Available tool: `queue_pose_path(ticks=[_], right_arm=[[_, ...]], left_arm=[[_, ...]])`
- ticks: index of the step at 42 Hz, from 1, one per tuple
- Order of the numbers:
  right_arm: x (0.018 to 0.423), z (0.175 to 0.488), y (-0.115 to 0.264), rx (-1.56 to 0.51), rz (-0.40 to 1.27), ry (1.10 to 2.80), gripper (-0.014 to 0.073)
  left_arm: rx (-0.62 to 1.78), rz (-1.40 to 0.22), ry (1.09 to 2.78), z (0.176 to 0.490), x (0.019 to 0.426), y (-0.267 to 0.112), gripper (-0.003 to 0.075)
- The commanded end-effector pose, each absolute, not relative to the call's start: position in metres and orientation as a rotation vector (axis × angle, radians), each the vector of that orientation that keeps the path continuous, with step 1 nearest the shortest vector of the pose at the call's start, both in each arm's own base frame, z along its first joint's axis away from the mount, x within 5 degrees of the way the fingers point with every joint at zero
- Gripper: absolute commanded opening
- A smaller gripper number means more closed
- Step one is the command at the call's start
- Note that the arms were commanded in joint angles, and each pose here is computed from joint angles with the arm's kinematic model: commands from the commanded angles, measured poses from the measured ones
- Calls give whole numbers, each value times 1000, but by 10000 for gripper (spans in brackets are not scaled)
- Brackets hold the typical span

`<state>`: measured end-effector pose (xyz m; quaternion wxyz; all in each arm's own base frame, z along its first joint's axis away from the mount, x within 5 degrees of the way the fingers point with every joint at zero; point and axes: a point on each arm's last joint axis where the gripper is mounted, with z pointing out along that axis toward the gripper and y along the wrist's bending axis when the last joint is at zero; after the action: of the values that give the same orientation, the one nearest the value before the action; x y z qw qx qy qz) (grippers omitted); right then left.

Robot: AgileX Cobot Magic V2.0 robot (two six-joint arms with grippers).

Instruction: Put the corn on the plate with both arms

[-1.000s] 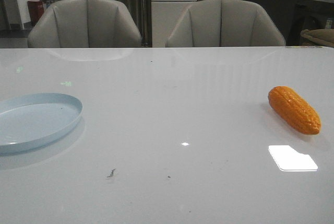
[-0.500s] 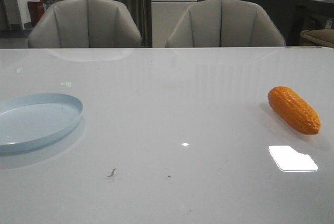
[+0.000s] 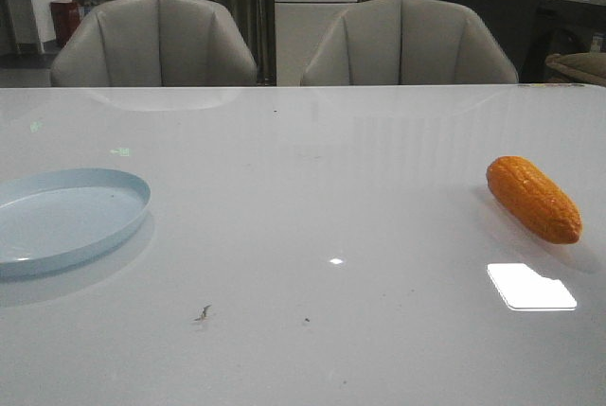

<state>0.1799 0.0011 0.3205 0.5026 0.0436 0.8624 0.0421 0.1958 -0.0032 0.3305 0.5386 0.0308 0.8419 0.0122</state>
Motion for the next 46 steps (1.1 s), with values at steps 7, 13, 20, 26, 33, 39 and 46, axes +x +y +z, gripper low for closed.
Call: queue_pose_path(ticks=[7,13,20,26,33,39,46], right_arm=[[197,324,-1,111,93,2047,522],[197,323,-1,112,93,2054,520],[197,323,-1,112,93,2054,520],[197,323,-1,112,93,2054,520],[197,323,-1,112,93,2054,520],[197,323,-1,112,93,2054,520],[197,323,-1,112,93,2054,520]], left_arm=[[32,-23,2010,331,209,-5,482],[28,-24,2071,318,222,-5,481],[-43,-29,2157,302,254,3,481],[-102,-47,2287,288,291,11,479],[-101,-54,2393,274,337,13,479],[-102,-60,2473,254,368,14,479],[-108,-71,2607,218,389,15,479]])
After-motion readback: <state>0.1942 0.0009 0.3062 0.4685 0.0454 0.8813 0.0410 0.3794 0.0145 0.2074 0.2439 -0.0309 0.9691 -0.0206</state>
